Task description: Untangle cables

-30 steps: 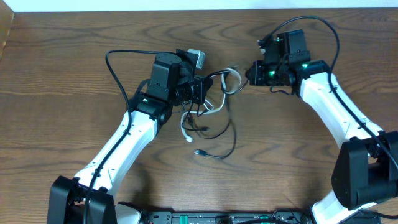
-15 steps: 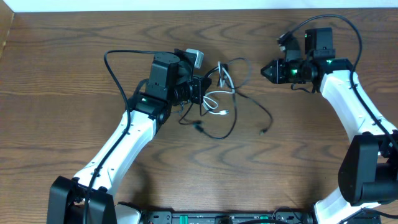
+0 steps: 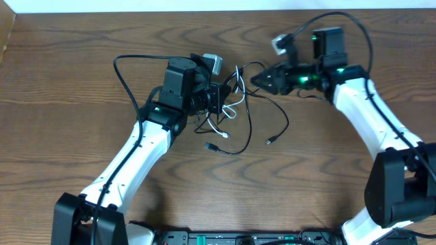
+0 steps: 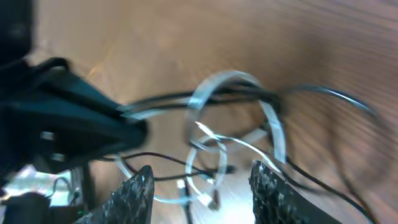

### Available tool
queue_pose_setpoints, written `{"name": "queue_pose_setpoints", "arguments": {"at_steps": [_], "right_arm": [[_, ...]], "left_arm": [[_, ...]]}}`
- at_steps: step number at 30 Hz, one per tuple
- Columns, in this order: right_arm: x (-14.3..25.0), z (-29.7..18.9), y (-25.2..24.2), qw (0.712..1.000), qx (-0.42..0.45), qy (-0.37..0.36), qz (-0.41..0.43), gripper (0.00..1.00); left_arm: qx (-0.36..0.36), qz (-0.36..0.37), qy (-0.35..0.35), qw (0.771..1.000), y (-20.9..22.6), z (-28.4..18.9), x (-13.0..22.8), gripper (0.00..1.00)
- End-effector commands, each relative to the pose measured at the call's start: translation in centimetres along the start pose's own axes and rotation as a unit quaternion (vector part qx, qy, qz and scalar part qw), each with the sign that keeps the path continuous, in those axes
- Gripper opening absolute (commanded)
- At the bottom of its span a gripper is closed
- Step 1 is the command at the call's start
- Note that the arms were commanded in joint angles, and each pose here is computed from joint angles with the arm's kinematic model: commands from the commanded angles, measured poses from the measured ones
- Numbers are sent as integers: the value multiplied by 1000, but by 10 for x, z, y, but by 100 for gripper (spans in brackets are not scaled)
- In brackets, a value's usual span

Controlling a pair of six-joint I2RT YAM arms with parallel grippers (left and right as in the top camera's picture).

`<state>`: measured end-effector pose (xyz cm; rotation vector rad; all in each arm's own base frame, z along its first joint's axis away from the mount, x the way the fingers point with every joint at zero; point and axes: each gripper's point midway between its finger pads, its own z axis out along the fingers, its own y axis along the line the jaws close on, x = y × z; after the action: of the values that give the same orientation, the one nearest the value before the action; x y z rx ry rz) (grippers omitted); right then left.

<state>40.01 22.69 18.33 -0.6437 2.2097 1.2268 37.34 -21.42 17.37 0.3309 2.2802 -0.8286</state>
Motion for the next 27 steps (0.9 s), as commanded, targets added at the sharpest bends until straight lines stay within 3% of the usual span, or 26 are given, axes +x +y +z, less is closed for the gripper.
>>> {"name": "queue_pose_setpoints", "arguments": {"at_steps": [1, 7, 12, 19, 23, 25, 27], "right_arm": [[1, 20, 23, 1000, -18, 10, 17, 44], [15, 51, 6, 995, 78, 28, 52, 37], [12, 58, -37, 970, 238, -1, 46, 36], [7, 80, -42, 971, 238, -17, 23, 33], [-5, 67, -43, 969, 244, -30, -4, 22], [-21, 40, -40, 966, 253, -51, -2, 1], [-32, 12, -38, 963, 262, -68, 5, 1]], "left_arm": [[7, 9, -10, 1000, -5, -5, -7, 7], [7, 9, -10, 1000, -5, -5, -7, 7], [7, 8, -10, 1000, -5, -5, -7, 7], [7, 7, -8, 1000, -4, -5, -7, 7], [4, 3, 0, 1000, -3, -5, -2, 8], [3, 2, 4, 1000, -2, -5, -1, 7], [-6, 0, 5, 1000, 1, -5, 0, 7]]}}
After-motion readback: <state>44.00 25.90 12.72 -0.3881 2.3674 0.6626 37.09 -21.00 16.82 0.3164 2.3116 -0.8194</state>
